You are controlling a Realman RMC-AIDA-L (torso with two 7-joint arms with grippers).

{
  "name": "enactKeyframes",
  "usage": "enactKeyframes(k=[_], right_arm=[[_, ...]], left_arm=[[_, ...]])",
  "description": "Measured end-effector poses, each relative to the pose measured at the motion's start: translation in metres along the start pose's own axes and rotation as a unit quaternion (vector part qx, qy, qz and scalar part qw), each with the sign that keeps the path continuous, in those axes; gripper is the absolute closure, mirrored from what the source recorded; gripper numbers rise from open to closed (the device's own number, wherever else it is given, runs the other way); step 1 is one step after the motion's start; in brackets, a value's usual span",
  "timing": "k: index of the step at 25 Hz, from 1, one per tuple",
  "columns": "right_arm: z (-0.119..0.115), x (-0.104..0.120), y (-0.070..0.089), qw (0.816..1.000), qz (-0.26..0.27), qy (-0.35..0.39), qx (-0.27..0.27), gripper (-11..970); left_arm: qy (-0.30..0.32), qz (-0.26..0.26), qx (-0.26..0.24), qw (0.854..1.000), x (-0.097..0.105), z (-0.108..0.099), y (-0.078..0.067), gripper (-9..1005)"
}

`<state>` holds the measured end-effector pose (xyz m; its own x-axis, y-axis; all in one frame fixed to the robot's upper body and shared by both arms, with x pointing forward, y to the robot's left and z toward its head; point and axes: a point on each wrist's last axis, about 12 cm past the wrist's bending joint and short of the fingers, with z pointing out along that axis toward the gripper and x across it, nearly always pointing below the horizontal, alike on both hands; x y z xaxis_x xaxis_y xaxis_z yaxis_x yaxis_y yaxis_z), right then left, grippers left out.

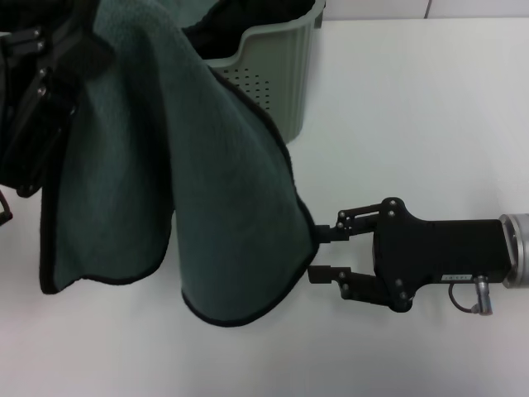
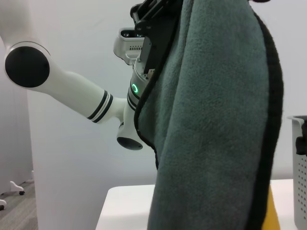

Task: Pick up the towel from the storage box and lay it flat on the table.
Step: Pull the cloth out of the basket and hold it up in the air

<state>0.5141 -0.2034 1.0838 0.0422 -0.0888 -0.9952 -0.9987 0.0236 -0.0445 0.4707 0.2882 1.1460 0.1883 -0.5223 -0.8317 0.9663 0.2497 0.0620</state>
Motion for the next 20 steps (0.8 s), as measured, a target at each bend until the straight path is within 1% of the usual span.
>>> enactKeyframes(k=[6,10,14,16,18,19,20], right_arm=[[0.0,-0.001,0.0,1.0,-0.006,-0.002,-0.001,574],[0.001,-0.002,0.001,1.0,-0.019,-0.005,-0.003,610],[0.002,-0.001,0.001,1.0,-0.024,-0.007,-0.002,738],[0.002,-0.001,0.001,1.0,-0.027,-0.013,0.007,806],[0.001,-0.001,0.0,0.999,-0.03,-0.021,0.023,878],[0.001,-0.001,0.0,0.999,-0.03,-0.021,0.023,914],[0.0,-0.003,-0.003,0.998,-0.033,-0.03,0.041,950]], left_arm=[[0.0,0.003,-0.002,1.0,0.0,-0.001,0.0,937],[0.0,0.002,-0.006,1.0,0.002,-0.002,-0.001,935],[-0.001,-0.003,-0.012,1.0,0.004,-0.003,-0.002,933],[-0.003,-0.007,-0.017,1.0,0.005,-0.004,-0.002,932],[-0.01,-0.011,-0.03,0.999,0.007,-0.006,-0.003,931],[-0.019,-0.017,-0.046,0.999,0.009,-0.009,-0.004,931],[-0.03,-0.022,-0.062,0.997,0.01,-0.012,-0.004,930]])
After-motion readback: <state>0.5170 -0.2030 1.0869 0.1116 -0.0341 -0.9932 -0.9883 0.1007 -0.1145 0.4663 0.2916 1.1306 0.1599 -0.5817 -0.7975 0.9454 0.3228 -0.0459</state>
